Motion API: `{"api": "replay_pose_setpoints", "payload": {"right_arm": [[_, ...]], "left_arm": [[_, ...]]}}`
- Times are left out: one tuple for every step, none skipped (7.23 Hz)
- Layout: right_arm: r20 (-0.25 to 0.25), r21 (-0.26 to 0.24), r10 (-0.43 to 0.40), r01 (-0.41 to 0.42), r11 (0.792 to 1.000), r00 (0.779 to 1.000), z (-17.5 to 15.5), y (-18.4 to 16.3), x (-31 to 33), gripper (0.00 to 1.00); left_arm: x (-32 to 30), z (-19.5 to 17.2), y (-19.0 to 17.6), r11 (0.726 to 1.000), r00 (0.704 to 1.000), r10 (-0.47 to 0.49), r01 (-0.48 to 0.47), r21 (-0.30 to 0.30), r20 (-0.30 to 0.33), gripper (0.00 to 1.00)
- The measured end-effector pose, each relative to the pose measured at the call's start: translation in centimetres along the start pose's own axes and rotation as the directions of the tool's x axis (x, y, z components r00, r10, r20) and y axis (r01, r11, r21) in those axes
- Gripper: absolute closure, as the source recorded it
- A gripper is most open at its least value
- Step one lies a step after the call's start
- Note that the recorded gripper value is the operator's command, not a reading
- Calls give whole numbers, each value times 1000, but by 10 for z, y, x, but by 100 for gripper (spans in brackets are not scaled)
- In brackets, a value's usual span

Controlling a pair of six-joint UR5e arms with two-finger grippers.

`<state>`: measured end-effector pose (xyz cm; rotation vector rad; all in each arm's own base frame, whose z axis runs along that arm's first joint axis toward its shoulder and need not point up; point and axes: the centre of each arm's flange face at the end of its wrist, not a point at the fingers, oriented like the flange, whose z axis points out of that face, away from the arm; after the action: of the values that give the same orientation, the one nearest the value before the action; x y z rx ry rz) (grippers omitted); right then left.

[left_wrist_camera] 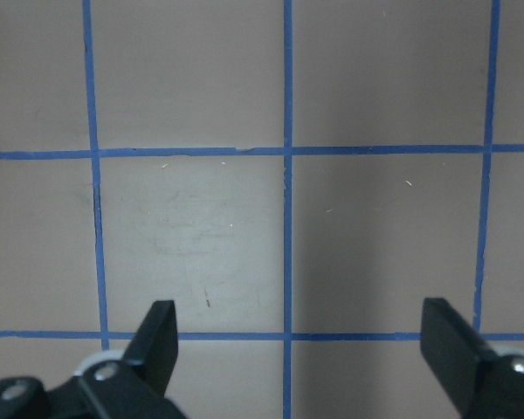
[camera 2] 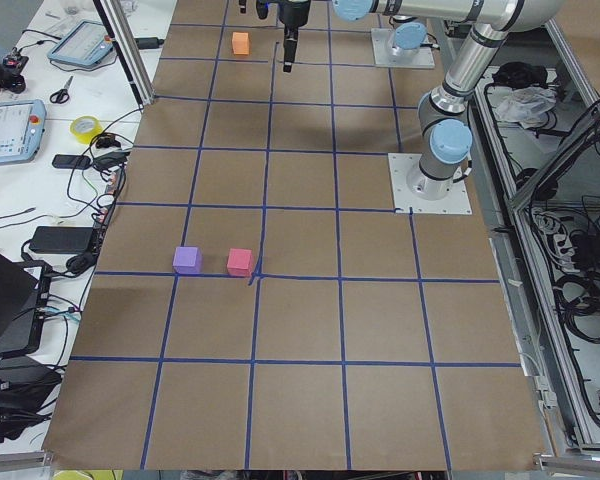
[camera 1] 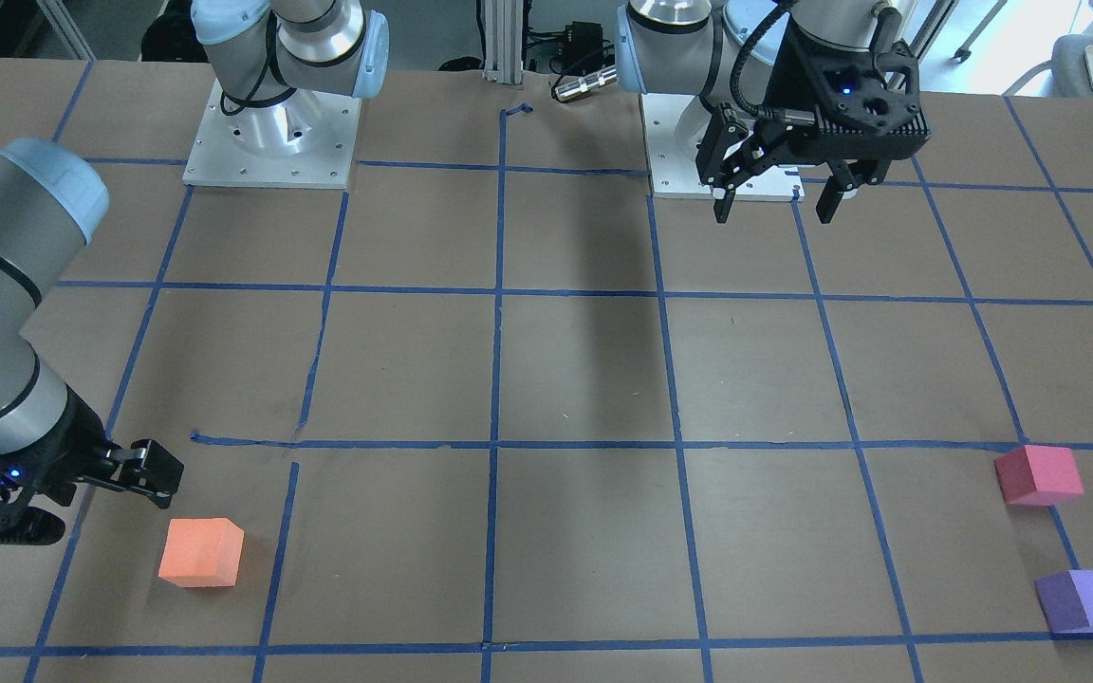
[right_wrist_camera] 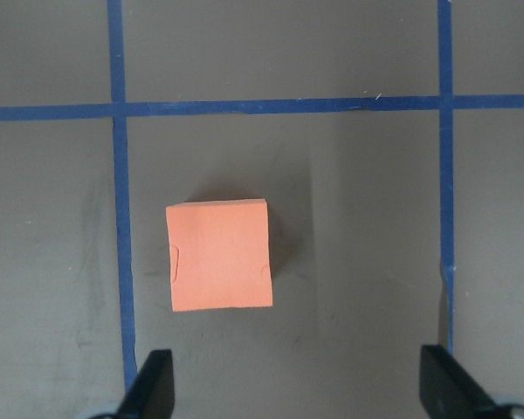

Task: Arrange blocks in a line
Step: 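Lift the right gripper and move it over the orange cube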

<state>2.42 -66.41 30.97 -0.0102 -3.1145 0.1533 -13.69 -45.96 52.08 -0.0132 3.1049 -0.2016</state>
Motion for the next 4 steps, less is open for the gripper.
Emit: {"api": "replay_pose_setpoints", "payload": {"right_arm": [[1, 9, -22, 22, 1000, 1000, 23, -8, -13, 0], [-2, 19, -46, 46, 999, 999, 46, -14, -30, 0], [-2, 15, -65, 65, 998, 998, 66, -17, -41, 0], [-1, 6, -78, 78, 997, 997, 79, -18, -45, 0]], "left_arm": [[0, 0, 0, 1000, 1000, 0, 0, -1, 0, 0], [0, 1, 0, 1000, 1000, 0, 0, -1, 1, 0], [0, 0, 1, 1000, 1000, 0, 0, -1, 0, 0], [0, 1, 1, 1000, 1000, -1, 1, -3, 0, 0]]}}
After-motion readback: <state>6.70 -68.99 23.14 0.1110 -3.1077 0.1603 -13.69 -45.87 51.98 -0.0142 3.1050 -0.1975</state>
